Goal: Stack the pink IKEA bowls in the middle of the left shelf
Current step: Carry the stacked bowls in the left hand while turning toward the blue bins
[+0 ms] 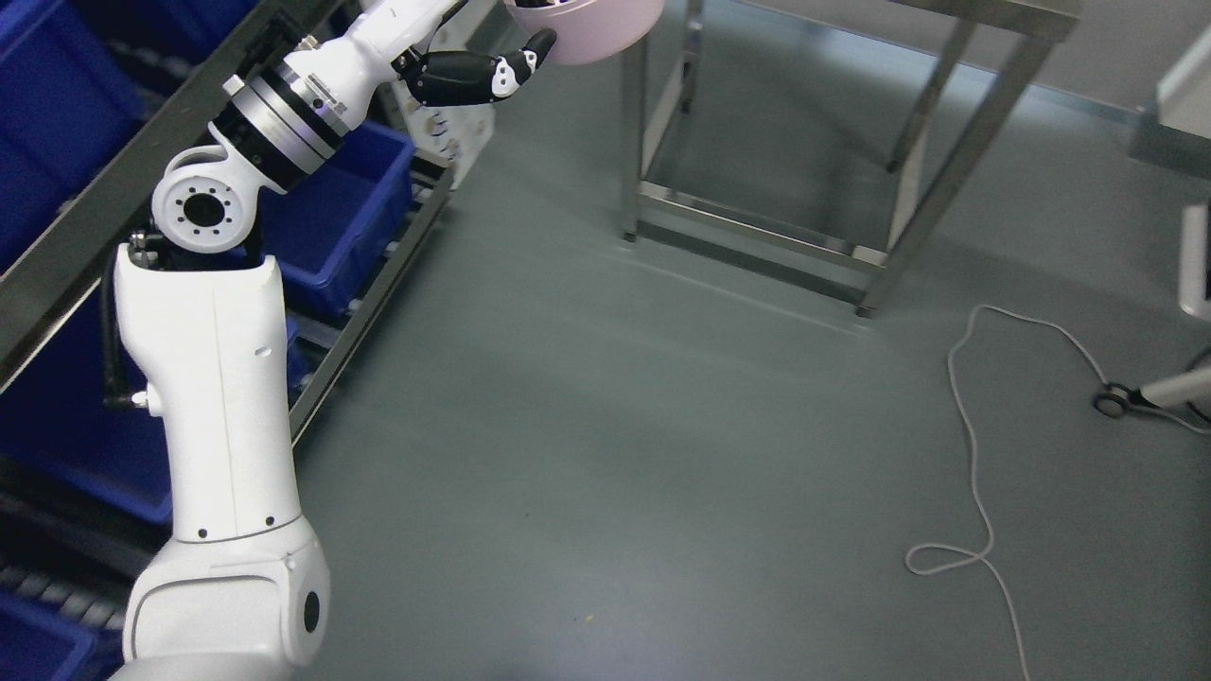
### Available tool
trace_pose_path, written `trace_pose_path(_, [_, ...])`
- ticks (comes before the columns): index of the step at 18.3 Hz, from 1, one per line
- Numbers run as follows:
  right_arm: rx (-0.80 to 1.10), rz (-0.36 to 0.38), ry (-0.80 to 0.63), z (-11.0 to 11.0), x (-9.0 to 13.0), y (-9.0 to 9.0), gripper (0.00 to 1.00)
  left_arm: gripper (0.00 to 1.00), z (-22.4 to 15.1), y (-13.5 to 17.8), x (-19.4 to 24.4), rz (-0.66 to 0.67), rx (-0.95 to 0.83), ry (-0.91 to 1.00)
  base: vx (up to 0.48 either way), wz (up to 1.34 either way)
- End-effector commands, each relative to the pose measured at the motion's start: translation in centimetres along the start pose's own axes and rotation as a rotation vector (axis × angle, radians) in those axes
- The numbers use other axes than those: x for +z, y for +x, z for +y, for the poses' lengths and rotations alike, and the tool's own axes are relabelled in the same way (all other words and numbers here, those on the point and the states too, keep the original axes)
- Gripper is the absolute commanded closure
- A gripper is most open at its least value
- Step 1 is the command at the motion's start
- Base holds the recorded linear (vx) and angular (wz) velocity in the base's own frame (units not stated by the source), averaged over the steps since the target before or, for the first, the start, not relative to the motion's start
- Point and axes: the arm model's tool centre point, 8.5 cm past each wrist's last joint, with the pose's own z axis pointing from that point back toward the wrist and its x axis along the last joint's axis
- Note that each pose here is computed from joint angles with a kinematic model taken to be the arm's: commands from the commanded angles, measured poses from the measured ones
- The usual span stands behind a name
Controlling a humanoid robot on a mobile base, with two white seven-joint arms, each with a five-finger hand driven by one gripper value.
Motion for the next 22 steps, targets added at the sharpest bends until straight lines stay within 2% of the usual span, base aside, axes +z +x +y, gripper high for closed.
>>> trace_pose_path(1, [0.003,0.001,-0.012,-1.1,0.0,0.0,0.00,0.97,0.7,-0.3,0.5,0.015,-0.015,0.008,-0.284,1.14])
trace_pose_path(11, [0.001,0.001,-0.011,-1.1,0.0,0.0,0.00,0.97,1.1,-0.5,0.8,0.021,-0.014,0.023,-0.162,1.24])
trace_pose_path(17, [0.003,0.001,-0.012,-1.1,0.0,0.0,0.00,0.97,1.9,-0.1,0.4,0.017,-0.018,0.033,0.067,0.81])
trace_pose_path(22, [0.003,0.001,-0.012,-1.1,0.0,0.0,0.00,0.97,4.7,0.4,-1.2,0.046,-0.034,0.054,0.140,0.39])
